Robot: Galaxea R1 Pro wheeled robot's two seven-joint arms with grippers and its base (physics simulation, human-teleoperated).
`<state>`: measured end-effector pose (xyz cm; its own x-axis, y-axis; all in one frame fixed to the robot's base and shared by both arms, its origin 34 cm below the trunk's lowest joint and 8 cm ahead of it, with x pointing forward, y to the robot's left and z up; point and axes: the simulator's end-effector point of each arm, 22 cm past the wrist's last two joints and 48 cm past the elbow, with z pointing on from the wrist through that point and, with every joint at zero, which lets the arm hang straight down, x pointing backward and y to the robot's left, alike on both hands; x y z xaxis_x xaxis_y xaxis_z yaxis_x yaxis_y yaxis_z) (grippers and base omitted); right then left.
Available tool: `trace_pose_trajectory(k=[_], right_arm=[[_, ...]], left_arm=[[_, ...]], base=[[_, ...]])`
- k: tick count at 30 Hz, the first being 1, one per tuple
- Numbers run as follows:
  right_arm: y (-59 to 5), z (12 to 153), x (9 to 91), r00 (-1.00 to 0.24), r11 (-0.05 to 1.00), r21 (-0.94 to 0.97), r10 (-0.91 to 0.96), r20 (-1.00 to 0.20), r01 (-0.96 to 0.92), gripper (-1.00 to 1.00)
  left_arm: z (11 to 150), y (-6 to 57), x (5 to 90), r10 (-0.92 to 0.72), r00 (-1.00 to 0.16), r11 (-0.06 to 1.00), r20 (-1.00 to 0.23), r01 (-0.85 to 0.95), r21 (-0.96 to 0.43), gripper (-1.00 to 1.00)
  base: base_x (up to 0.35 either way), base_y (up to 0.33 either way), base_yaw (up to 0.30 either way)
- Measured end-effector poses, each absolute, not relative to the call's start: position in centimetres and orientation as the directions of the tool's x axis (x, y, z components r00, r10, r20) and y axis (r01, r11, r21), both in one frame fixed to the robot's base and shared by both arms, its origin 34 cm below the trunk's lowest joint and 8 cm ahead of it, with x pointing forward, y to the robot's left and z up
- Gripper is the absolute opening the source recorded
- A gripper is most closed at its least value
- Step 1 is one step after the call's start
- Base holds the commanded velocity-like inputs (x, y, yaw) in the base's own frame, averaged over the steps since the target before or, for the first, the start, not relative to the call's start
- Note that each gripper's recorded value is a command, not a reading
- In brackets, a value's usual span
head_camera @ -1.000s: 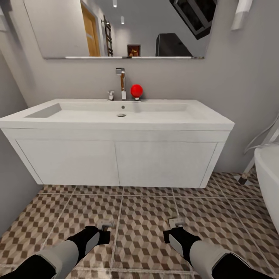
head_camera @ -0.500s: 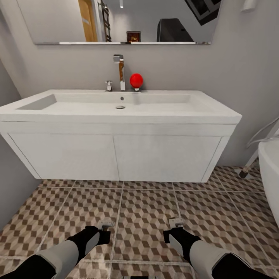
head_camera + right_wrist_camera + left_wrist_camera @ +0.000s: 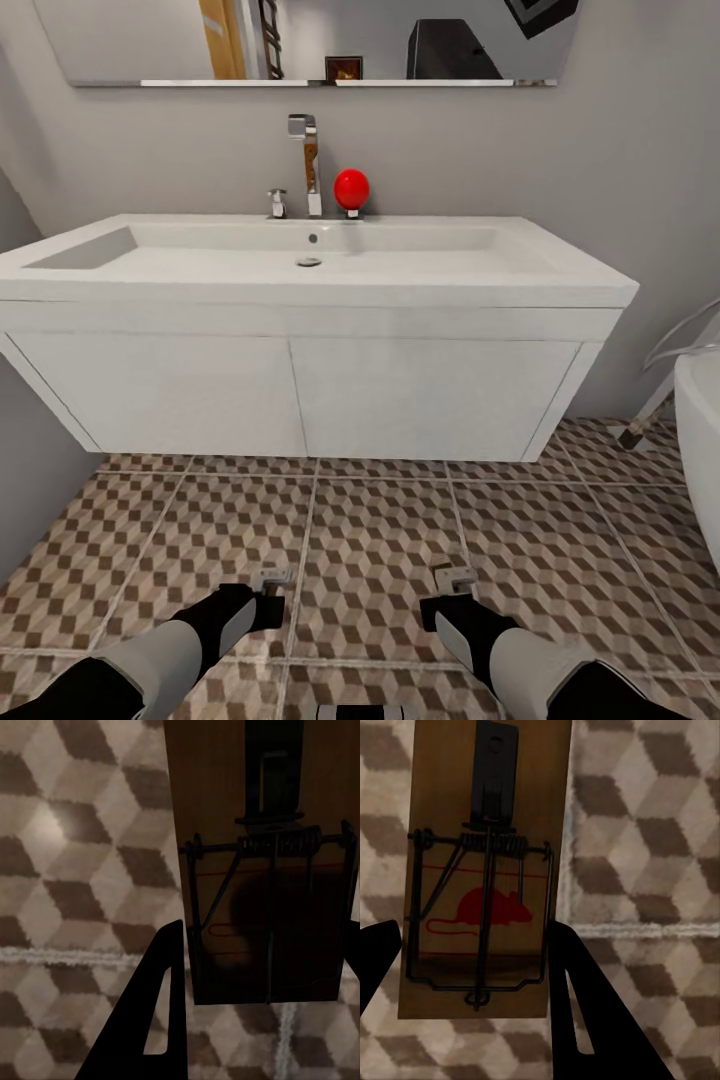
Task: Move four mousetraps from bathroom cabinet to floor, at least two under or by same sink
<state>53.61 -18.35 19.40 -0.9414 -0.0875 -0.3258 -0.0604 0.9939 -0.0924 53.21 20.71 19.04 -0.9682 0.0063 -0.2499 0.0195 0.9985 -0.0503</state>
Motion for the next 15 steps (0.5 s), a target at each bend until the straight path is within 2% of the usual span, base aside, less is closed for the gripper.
trace_pose_trajectory(k=[8,15], right_arm=[[-18.4,19.39,53.62,-0.941,0.994,-0.092,-0.086,-0.328,-0.059,-1.0],[-18.4,19.42,53.62,-0.94,0.994,-0.092,-0.086,-0.329,-0.059,-1.0]], left_arm=[[19.13,20.91,53.42,0.006,-0.967,0.999,-0.254,0.019,-0.049,-1.0],[19.17,21.28,53.49,0.006,-0.966,0.999,-0.257,0.018,-0.044,-1.0]], base=[[0.023,0.0,0.0],[0.265,0.0,0.0]])
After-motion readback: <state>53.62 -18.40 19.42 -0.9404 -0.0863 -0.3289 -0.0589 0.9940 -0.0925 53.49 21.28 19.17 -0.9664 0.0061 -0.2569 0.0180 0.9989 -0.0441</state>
